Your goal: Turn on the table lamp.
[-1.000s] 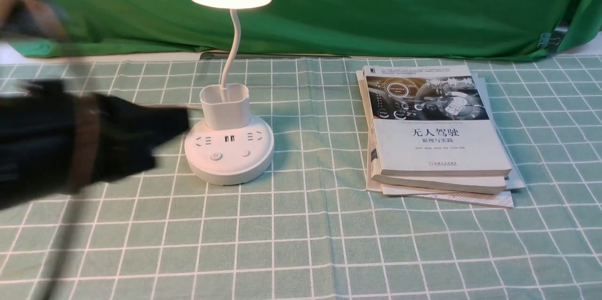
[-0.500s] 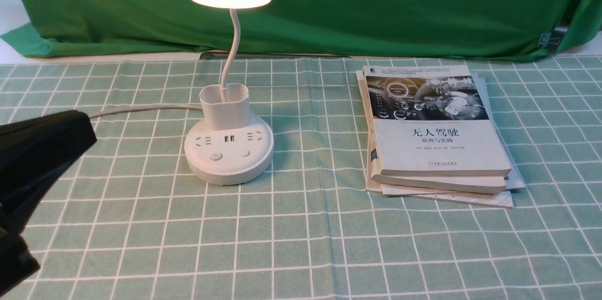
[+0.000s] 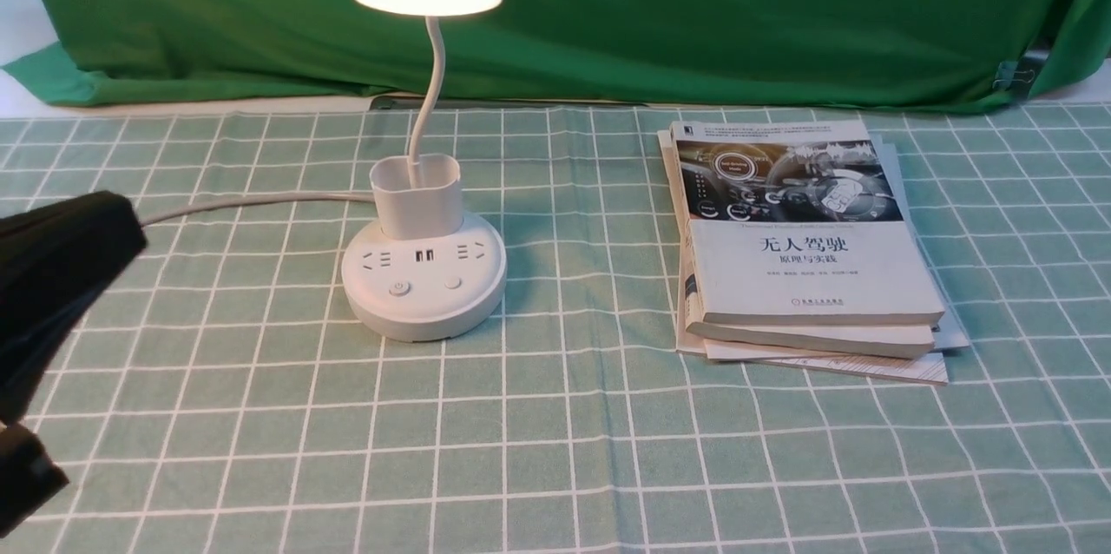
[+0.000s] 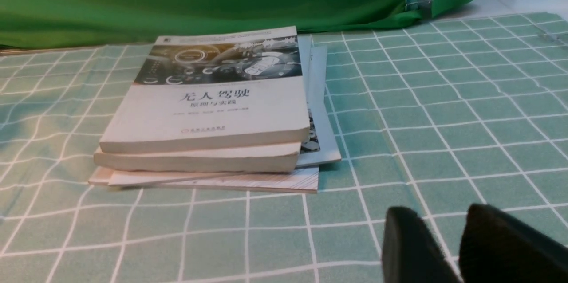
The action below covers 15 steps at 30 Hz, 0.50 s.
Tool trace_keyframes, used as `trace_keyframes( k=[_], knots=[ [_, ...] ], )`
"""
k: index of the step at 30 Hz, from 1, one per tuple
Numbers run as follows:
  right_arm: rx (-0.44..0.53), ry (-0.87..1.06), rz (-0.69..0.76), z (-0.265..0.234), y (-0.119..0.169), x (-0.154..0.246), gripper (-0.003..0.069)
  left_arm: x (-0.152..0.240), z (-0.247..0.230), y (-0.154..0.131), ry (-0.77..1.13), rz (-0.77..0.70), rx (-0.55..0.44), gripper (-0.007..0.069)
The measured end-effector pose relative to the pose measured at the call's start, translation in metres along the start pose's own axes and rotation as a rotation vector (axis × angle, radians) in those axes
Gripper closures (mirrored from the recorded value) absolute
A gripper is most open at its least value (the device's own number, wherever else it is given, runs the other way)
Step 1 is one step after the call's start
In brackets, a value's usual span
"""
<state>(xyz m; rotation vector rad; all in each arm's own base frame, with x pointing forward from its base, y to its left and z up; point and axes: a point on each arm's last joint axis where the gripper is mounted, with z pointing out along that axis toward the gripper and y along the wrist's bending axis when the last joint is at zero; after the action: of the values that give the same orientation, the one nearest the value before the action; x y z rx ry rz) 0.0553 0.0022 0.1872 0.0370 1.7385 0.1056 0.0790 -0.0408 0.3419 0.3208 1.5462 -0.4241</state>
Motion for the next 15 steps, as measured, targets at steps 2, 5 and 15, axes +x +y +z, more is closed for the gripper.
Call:
trace_keyframes(
  k=[2, 5, 15],
  knots=[
    [0.0, 0.0, 0.0, 0.0, 0.0, 0.0, 0.0418, 0.009, -0.006, 0.008, -0.056, 0.018, -0.082, 0.0604],
    [0.0, 0.0, 0.0, 0.0, 0.0, 0.0, 0.0418, 0.028, -0.015, 0.02, -0.133, 0.103, -0.237, 0.0604],
    [0.0, 0.0, 0.0, 0.0, 0.0, 0.0, 0.0418, 0.116, -0.04, 0.035, -0.165, 0.204, -0.504, 0.0604]
  ],
)
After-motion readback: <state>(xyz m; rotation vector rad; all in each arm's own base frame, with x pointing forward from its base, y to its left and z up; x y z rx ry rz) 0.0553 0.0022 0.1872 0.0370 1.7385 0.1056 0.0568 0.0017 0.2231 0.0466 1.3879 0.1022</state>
